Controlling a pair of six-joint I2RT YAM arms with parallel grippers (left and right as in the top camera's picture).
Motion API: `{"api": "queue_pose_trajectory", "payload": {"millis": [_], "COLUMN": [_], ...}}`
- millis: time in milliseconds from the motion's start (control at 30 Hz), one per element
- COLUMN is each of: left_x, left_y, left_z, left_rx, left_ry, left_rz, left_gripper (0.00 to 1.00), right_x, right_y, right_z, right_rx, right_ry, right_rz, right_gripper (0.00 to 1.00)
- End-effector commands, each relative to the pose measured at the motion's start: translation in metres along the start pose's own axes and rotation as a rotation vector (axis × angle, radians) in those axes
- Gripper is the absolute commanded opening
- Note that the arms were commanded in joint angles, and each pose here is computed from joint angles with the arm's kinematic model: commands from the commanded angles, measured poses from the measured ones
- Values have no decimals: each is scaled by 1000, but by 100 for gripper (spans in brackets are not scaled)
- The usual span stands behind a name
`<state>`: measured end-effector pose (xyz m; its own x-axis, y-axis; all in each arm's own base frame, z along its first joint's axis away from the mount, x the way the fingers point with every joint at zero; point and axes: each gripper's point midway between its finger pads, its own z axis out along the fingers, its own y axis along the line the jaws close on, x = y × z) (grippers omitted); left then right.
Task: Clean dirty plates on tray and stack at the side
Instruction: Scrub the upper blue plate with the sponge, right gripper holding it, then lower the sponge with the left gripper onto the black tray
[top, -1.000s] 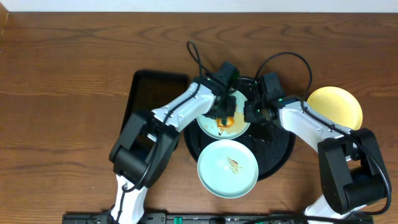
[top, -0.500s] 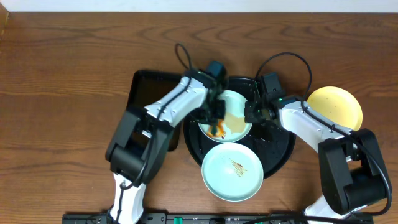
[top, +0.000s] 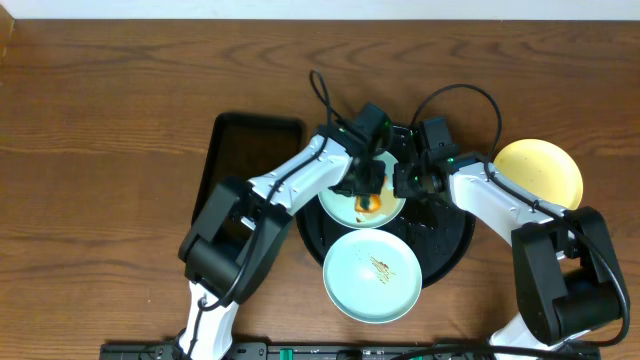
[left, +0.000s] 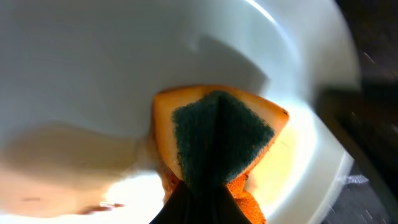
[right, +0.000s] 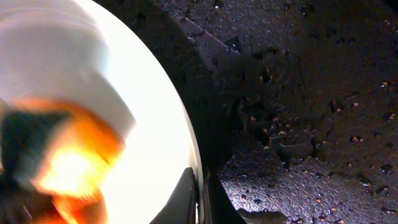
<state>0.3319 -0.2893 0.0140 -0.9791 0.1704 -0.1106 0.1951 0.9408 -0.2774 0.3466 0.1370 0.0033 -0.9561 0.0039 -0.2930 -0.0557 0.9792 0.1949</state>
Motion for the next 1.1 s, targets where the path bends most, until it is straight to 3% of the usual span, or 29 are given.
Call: {"api": "queue_pose_trajectory", "payload": {"millis": [0, 233, 433, 500, 600, 667, 800, 1067], "left_x": [-19, -8, -7, -13, -21, -25, -24, -20], "left_y": [67, 101, 64, 57, 61, 73, 103, 166], "left_z": [0, -22, -77, -105, -143, -165, -187, -191], "left_rx": [-229, -287, -128, -101, -128, -167, -219, -234], "left_ry": [-78, -18, -62, -133, -245, -307, -339, -311], "left_rz": [-121, -202, -97, -87, -89, -109, -174, -325], "left_gripper": [7, 8, 7, 7, 7, 8, 8, 8], "right_x": [20, 21, 20, 20, 18, 17, 18, 18], "right_y": [-22, -22, -22, -22, -22, -21, -21, -17], "right_z": [11, 11, 11, 11, 11, 11, 11, 11], "right_rx": [102, 103, 105, 104, 102, 101, 101, 81], "right_ry": [56, 59, 55, 53, 46, 43, 45, 47], "right_rz": [-4, -4, -5, -5, -5, -5, -6, -7], "right_gripper": [1, 1, 2, 8, 27, 29, 28, 13]}}
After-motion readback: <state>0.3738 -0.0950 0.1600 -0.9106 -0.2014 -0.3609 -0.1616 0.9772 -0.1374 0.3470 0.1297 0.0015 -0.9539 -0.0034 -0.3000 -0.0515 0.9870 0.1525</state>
